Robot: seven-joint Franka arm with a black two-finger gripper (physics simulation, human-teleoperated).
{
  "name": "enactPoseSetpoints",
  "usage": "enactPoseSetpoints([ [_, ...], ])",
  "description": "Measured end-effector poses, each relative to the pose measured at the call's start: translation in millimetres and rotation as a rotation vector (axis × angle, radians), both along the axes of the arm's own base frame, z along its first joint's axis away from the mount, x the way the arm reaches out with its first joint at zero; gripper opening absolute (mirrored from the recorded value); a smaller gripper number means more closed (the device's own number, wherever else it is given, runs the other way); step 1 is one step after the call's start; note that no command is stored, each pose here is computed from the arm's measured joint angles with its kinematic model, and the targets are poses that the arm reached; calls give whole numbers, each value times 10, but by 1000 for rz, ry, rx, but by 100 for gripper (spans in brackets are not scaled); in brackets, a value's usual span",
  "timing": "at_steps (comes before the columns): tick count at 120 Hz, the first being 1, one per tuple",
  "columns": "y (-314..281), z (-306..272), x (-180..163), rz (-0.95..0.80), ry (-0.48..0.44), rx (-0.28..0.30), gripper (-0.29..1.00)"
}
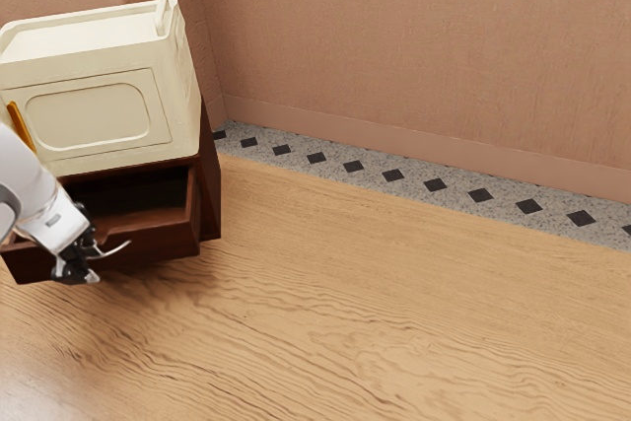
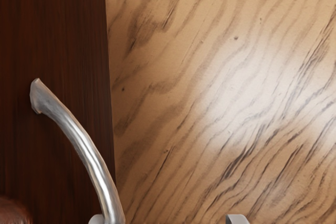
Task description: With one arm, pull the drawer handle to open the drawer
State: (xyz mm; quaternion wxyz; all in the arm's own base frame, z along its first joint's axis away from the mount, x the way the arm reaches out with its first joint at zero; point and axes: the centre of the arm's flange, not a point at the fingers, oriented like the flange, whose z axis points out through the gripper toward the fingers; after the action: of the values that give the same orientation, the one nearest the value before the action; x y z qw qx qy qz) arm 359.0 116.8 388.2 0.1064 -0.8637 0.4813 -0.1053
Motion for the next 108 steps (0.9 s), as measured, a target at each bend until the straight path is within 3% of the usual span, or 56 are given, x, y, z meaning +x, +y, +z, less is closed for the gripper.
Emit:
enactPoseSetpoints([
  [63,-2,42,-60,2,9,-5,29],
  [85,-36,286,-98,-8,-40,18,31],
  [108,170,860,326,29,-22,31,53],
])
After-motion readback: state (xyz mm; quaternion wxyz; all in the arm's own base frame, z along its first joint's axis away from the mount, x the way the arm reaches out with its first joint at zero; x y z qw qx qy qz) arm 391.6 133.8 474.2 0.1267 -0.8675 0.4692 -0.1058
